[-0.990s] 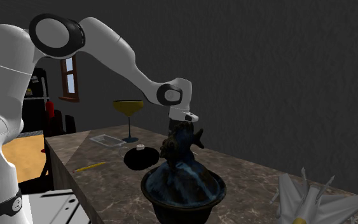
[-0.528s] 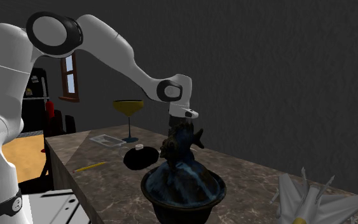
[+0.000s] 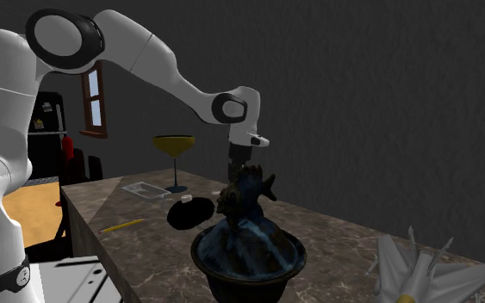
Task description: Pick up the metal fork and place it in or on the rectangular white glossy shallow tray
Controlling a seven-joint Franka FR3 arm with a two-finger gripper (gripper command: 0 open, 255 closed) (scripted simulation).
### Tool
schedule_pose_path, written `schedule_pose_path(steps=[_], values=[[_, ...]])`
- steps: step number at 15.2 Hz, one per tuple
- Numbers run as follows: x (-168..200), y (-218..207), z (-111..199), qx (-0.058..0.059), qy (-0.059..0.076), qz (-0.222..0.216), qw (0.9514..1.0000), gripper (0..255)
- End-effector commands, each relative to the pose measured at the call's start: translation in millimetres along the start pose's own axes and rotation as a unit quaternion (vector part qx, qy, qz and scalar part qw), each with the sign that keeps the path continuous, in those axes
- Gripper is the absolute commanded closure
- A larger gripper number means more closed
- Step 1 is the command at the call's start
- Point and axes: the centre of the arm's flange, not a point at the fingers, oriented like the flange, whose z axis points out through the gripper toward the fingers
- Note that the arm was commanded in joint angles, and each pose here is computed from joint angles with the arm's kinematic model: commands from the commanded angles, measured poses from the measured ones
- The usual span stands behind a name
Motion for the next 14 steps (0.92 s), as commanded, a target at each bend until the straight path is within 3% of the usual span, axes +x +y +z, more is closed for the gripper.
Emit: schedule_pose_path(steps=[1, 8, 14], values=[[-1.3, -0.5, -10.2, 0.000, 0.000, 0.000, 1.0000, 255], [-6.1, -0.9, -42.8, 0.000, 0.000, 0.000, 1.0000, 255], [-57.0, -60.6, -32.2, 0.000, 0.000, 0.000, 1.0000, 255]])
